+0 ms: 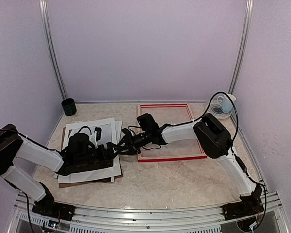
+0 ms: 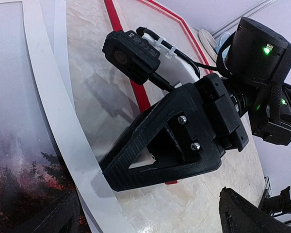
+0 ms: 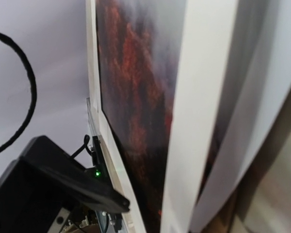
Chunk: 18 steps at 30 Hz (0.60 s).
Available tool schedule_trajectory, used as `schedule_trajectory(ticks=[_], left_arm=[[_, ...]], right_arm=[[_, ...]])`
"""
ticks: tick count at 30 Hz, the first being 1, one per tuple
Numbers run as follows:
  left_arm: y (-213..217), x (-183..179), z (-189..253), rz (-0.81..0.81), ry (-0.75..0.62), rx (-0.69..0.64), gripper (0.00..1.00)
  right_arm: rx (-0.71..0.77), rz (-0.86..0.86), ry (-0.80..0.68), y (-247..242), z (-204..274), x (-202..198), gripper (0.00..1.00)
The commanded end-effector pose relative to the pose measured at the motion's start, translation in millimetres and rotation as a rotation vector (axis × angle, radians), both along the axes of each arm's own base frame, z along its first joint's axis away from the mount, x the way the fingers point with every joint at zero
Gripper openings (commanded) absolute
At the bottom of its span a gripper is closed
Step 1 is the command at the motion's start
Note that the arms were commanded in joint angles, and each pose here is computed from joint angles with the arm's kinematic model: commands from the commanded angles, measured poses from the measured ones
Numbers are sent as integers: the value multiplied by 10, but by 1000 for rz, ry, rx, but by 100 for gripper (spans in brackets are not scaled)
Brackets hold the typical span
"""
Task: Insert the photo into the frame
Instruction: Pick up the mat board from the photo.
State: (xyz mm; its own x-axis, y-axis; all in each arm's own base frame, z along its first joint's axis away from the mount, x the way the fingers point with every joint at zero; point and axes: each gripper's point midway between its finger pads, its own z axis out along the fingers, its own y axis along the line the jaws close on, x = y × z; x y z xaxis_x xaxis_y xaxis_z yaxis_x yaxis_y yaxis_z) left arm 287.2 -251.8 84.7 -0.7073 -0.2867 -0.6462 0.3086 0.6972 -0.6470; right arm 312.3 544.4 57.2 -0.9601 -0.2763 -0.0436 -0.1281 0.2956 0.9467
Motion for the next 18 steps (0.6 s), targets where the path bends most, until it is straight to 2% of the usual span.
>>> schedule_trajectory(ticks=[1,8,18], left_arm=[[-11,27,21,16,0,-11,99],[71,94,-114,89,58,23,99],[69,152,-119,92,89,-48,99]], right_arm=[[-57,0,59,-100,-343,-49,35],[-58,-1,60,-111,-356,-51,34],[-53,6,60,-110,-358,-63,35]])
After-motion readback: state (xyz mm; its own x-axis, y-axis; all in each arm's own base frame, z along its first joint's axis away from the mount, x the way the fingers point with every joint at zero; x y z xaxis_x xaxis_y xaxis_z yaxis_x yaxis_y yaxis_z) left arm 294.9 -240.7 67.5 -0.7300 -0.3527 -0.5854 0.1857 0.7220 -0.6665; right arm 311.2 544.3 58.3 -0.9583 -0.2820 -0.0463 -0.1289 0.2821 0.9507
